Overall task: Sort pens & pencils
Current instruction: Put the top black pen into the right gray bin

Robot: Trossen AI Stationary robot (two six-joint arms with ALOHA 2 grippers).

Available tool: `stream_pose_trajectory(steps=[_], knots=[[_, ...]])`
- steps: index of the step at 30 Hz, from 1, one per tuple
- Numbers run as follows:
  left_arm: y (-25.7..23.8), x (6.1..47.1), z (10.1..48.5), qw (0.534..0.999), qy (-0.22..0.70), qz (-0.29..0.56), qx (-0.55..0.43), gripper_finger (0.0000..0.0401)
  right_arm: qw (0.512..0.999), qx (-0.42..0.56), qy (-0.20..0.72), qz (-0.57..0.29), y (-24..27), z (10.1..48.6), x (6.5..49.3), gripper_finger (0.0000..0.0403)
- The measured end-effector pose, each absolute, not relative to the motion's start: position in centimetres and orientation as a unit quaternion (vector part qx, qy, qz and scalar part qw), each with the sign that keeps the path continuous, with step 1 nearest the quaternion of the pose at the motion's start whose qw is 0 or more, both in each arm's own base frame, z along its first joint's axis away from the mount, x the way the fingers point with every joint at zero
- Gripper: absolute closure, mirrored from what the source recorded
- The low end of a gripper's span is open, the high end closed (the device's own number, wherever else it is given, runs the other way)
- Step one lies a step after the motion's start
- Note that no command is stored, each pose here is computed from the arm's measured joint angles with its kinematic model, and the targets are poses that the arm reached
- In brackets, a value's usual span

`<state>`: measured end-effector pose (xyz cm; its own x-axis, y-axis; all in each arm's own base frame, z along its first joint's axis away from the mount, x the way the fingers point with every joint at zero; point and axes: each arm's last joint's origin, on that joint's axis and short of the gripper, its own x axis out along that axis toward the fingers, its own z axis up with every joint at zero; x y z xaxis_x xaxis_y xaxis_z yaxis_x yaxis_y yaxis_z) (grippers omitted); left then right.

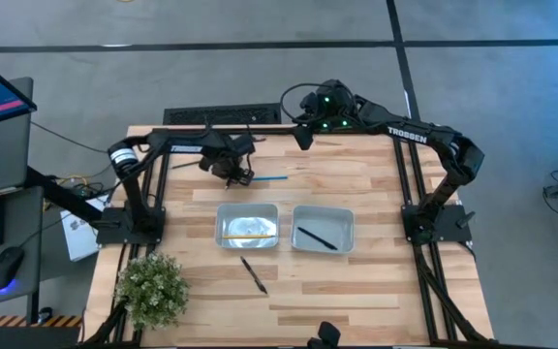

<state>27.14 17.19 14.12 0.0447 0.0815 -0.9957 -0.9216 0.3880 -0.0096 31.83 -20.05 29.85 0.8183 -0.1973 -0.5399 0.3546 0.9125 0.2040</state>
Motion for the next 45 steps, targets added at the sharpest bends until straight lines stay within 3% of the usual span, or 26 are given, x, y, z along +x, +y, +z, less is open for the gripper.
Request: stream_pose_trajectory(steps=[21, 34, 45], knots=[[17.2, 27.4, 13.2, 0.623, 0.586, 0.370, -0.362, 0.0275, 0.942, 0.146, 0.265, -0.146, -20.0, 29.8, 31.8, 0.0163], [17.2, 27.4, 13.2, 0.626, 0.588, 0.366, -0.359, 0.0378, 0.942, 0.146, 0.265, -0.145, -20.0, 29.8, 31.8, 0.0163], [17.8, 28.7, 14.8, 0.641, 0.594, 0.374, -0.311, 0.0371, 0.941, 0.146, 0.269, -0.145, -20.0, 29.8, 31.8, 0.0163]])
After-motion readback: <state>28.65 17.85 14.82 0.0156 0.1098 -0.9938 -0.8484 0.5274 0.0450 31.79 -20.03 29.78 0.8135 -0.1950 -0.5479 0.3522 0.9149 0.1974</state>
